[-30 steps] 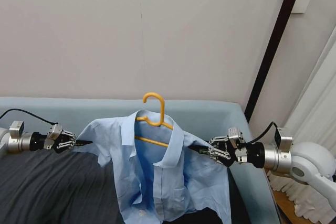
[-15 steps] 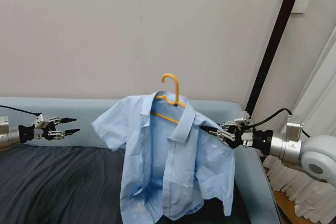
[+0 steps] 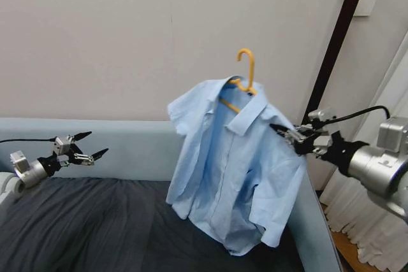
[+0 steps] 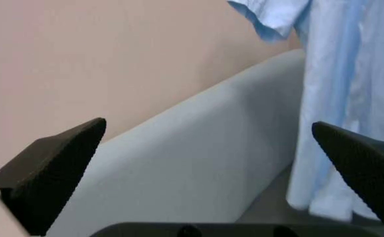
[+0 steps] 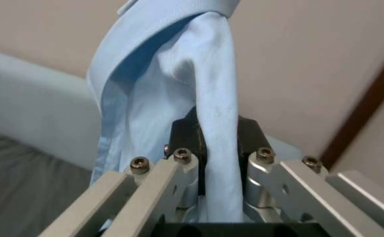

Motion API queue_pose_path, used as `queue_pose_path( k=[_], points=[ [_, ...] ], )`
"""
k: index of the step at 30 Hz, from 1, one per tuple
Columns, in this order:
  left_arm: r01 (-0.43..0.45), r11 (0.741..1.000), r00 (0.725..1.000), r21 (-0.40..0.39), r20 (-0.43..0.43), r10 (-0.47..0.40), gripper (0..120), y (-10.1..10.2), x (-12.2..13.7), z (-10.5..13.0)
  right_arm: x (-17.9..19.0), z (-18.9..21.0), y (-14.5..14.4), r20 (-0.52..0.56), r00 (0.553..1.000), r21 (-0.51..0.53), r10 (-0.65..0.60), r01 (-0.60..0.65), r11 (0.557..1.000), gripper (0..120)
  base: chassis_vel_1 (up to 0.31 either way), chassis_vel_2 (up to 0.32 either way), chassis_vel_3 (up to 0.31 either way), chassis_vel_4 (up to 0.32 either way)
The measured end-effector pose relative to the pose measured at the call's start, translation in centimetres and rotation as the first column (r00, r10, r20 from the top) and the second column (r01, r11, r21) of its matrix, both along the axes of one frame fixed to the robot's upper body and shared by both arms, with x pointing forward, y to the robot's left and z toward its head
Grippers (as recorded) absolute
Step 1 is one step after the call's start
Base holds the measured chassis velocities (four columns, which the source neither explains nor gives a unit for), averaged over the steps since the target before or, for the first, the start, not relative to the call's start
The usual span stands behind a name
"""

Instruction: Pick up the clothes from the sofa and hang them on the clothes hanger.

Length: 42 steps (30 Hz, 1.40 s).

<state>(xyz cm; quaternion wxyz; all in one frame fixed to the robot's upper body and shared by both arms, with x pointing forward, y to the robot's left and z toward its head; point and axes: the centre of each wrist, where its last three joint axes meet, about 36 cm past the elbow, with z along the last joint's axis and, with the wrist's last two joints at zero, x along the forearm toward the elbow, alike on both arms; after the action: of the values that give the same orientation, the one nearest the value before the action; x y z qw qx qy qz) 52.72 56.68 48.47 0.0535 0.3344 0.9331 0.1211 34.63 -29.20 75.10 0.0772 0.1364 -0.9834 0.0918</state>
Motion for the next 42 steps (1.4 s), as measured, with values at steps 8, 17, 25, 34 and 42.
queue_pose_path(
  k=[8,17,25,34,42],
  points=[
    [0.028,1.0,1.0,0.006,0.008,-0.028,112,-2.8,0.0,-1.1,-0.4,6.2,-1.9,0.019,0.961,-0.051,-0.275,0.276,0.96,7,0.0,0.0,0.0,0.0],
    [0.048,0.998,0.998,0.035,0.035,-0.049,101,-3.6,-0.3,-0.8,1.1,12.4,-6.1,0.057,0.864,-0.056,-0.501,0.504,0.862,7,0.0,0.0,0.0,0.0],
    [0.068,0.997,0.996,0.043,0.052,-0.071,100,-4.4,0.2,-0.1,2.3,14.2,-8.6,0.073,0.822,-0.028,-0.564,0.567,0.823,7,0.0,0.0,0.0,0.0],
    [0.062,0.996,0.996,0.056,0.058,-0.065,100,-4.5,-0.2,0.2,5.3,12.4,-12.8,0.084,0.824,0.023,-0.56,0.56,0.828,7,0.0,0.0,0.0,0.0],
    [0.037,0.997,0.998,0.07,0.054,-0.041,100,-4.3,0.3,0.2,7.2,8.6,-14.8,0.176,0.861,0.05,-0.477,0.476,0.878,7,0.0,0.0,0.0,0.0]
  ],
)
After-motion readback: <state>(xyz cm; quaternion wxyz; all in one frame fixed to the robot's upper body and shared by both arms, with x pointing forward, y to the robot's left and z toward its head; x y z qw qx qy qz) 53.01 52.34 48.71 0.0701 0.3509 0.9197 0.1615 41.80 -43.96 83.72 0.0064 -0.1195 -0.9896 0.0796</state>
